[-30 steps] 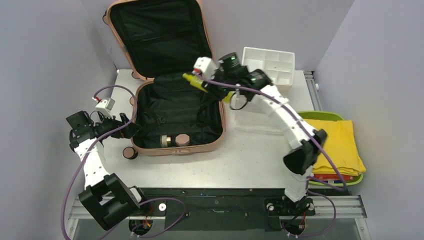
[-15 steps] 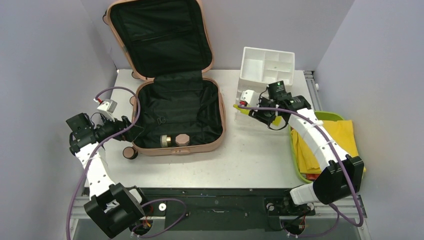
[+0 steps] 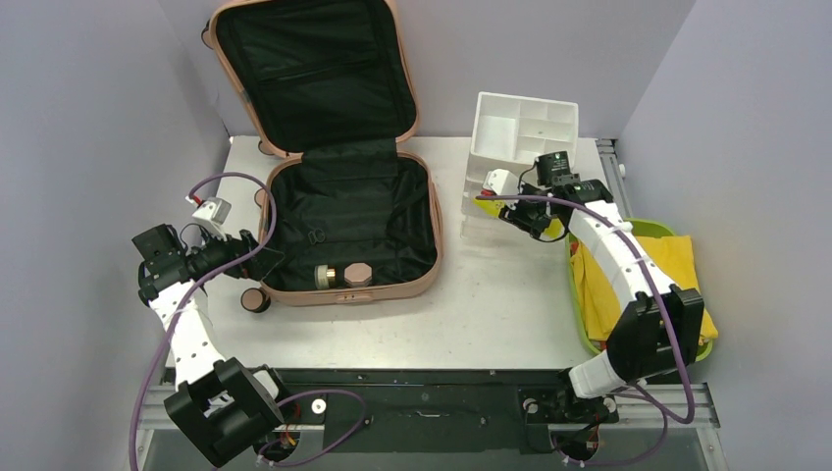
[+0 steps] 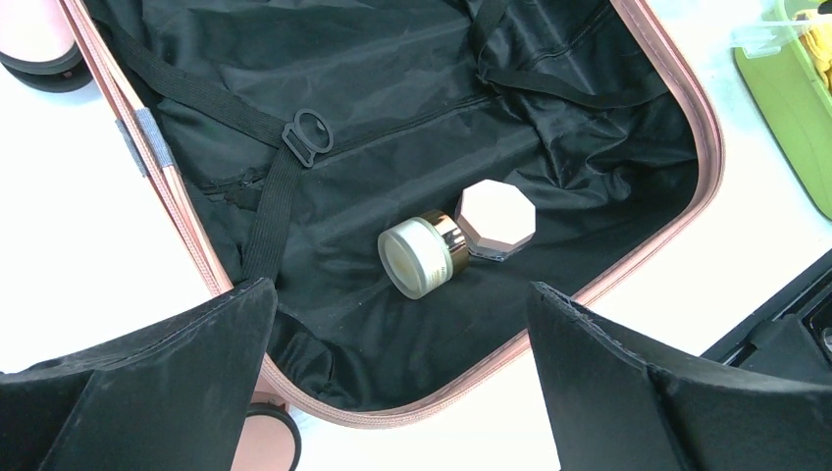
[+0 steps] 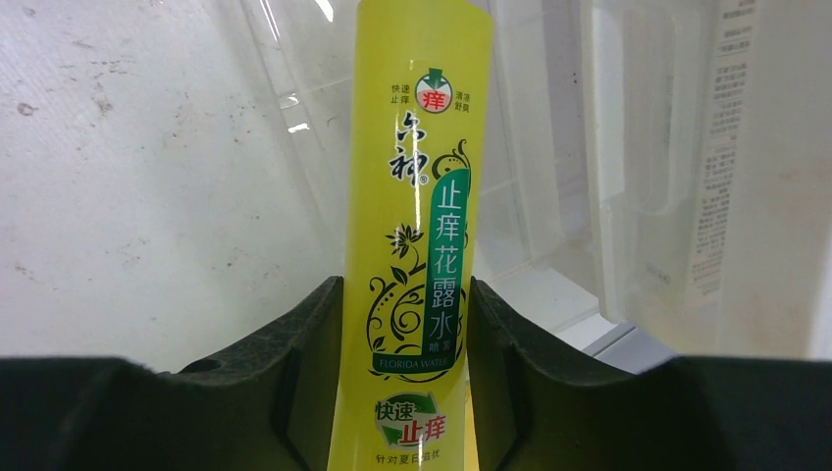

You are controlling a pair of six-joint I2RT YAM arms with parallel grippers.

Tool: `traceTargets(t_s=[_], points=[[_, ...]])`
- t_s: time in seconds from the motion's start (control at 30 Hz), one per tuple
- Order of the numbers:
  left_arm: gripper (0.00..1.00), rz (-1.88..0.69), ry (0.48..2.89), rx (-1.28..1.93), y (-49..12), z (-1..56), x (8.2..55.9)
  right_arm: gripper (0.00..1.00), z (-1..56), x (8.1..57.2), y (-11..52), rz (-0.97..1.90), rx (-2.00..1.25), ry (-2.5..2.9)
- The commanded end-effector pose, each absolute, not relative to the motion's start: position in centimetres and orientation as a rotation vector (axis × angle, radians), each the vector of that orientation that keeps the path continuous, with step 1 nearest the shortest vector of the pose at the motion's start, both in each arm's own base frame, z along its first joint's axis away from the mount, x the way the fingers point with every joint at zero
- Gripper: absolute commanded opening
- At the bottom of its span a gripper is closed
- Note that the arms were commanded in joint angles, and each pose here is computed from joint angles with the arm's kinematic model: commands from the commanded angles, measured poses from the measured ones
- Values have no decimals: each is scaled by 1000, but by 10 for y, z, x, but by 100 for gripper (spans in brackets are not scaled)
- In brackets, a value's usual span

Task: Open, take out, and arrange the luggage
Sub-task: Place the personal item in the drawer.

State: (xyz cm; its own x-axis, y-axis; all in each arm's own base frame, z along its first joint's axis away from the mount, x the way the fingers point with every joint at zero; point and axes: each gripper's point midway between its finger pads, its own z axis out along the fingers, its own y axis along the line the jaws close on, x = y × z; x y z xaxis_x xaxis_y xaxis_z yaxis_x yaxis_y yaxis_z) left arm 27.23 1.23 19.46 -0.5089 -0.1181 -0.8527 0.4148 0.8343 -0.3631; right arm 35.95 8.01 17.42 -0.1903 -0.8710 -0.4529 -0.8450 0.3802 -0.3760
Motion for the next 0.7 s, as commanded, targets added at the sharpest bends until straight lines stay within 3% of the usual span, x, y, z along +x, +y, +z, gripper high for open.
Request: traceTargets(t_s=[0.0,0.37,0.67], points=[[96,-660,1955,262,12,202,274,0,190,390,70,-151,-1452,1997],[96,-677,1957,253,11,201,274,1,180,419,64,-193,-1458,2031],[96,-683,1958,249,12,200,274,26,175,436,65,-200,-1454,2042]])
